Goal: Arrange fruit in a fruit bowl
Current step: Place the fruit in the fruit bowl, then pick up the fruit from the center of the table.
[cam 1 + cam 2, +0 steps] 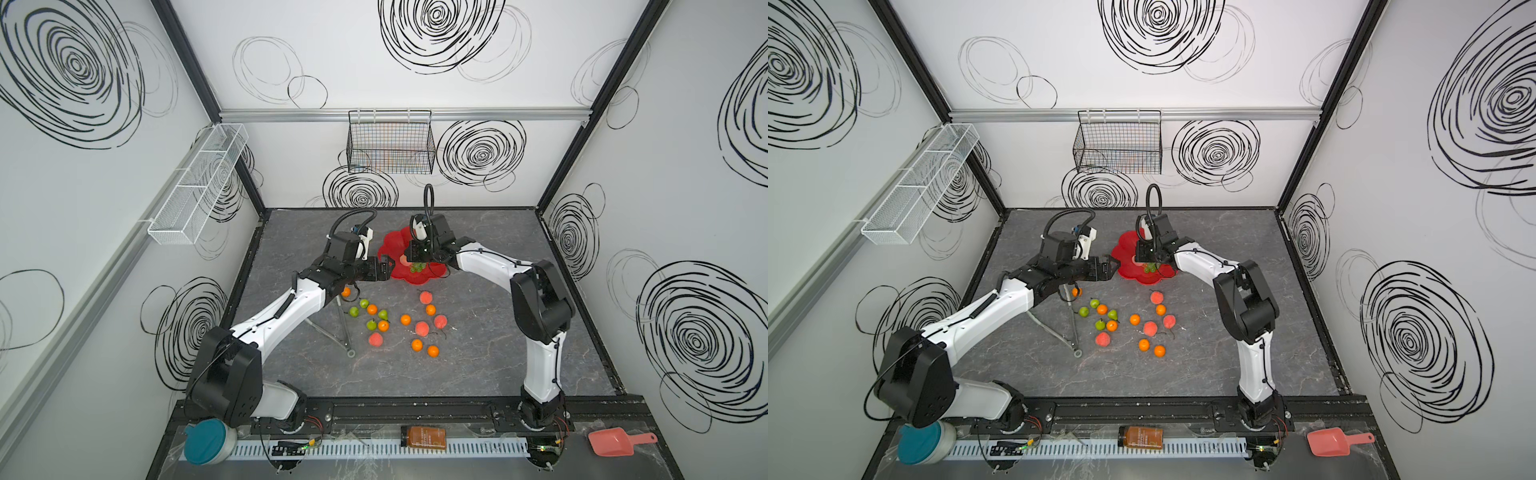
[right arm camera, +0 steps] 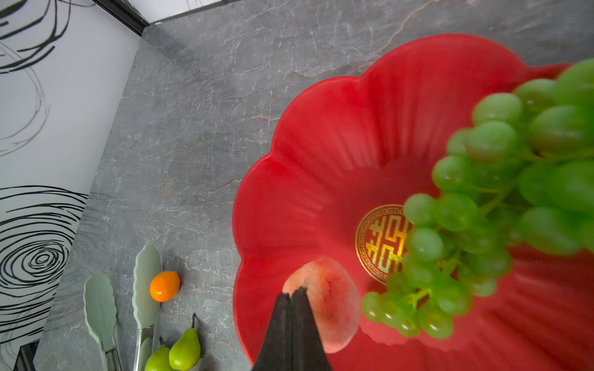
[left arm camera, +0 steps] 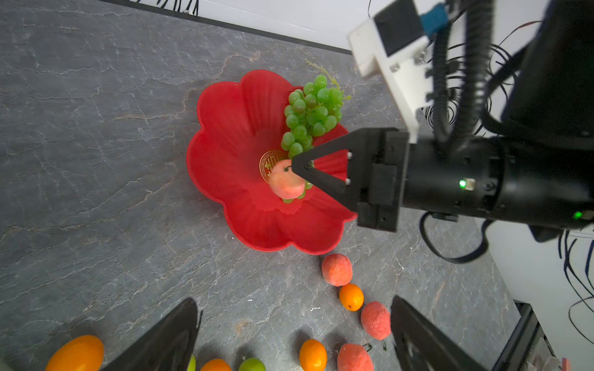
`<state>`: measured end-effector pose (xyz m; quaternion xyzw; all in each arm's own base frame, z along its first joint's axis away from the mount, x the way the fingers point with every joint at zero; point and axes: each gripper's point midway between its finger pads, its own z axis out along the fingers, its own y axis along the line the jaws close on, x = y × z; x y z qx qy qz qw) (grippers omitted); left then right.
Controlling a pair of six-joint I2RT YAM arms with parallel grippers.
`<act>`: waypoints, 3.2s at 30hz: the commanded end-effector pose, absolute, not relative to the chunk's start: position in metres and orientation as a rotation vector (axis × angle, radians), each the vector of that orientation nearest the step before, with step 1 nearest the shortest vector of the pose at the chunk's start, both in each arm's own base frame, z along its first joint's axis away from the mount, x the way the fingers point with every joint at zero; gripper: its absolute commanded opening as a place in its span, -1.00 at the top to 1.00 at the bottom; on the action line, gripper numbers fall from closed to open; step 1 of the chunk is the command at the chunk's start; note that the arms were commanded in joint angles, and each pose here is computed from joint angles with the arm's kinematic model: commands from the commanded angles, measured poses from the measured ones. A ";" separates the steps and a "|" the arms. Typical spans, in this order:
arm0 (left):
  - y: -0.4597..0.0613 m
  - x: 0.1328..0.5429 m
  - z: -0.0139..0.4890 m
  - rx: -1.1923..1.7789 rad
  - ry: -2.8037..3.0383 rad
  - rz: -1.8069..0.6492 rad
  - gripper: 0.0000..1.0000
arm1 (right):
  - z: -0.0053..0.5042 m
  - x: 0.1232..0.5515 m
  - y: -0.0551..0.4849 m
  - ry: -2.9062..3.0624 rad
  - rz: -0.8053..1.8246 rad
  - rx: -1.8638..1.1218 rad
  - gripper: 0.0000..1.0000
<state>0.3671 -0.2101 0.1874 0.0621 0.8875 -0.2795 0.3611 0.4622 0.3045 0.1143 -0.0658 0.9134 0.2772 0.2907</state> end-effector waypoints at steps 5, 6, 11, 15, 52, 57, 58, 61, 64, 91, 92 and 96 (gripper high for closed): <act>-0.207 0.375 0.175 0.164 2.317 -0.701 -0.92 | 0.084 0.480 0.299 2.531 0.620 -0.125 1.00; -0.206 0.376 0.175 0.161 2.317 -0.701 -0.92 | 0.081 0.481 0.300 2.538 0.615 -0.124 1.00; -0.199 0.379 0.175 0.139 2.317 -0.697 -0.92 | 0.071 0.485 0.296 2.561 0.582 -0.107 1.00; -0.188 0.382 0.174 0.090 2.321 -0.664 -0.92 | 0.072 0.485 0.297 2.562 0.602 -0.092 0.87; -0.274 0.204 0.174 0.280 2.197 -0.981 -0.92 | 0.091 0.304 0.200 2.627 0.435 -0.193 -0.12; -0.283 0.184 0.155 0.280 2.217 -0.997 -0.92 | 0.072 0.286 0.193 2.675 0.338 -0.248 -0.31; -0.284 0.180 0.153 0.282 2.221 -1.003 -0.92 | 0.070 0.285 0.192 2.678 0.328 -0.250 -0.34; -0.289 0.175 0.148 0.294 2.227 -1.006 -0.92 | 0.062 0.285 0.190 2.695 0.296 -0.248 -0.41; -0.290 0.173 0.147 0.294 2.226 -1.000 -0.92 | 0.057 0.286 0.190 2.706 0.271 -0.242 -0.42; -0.289 0.175 0.149 0.310 2.221 -0.966 -0.92 | 0.026 0.276 0.196 2.821 0.173 -0.293 -0.26; -0.289 0.175 0.149 0.312 2.221 -0.964 -0.92 | 0.026 0.273 0.196 2.828 0.178 -0.297 -0.27; -0.289 0.175 0.146 0.313 2.227 -0.961 -0.92 | 0.024 0.263 0.195 2.851 0.175 -0.313 -0.27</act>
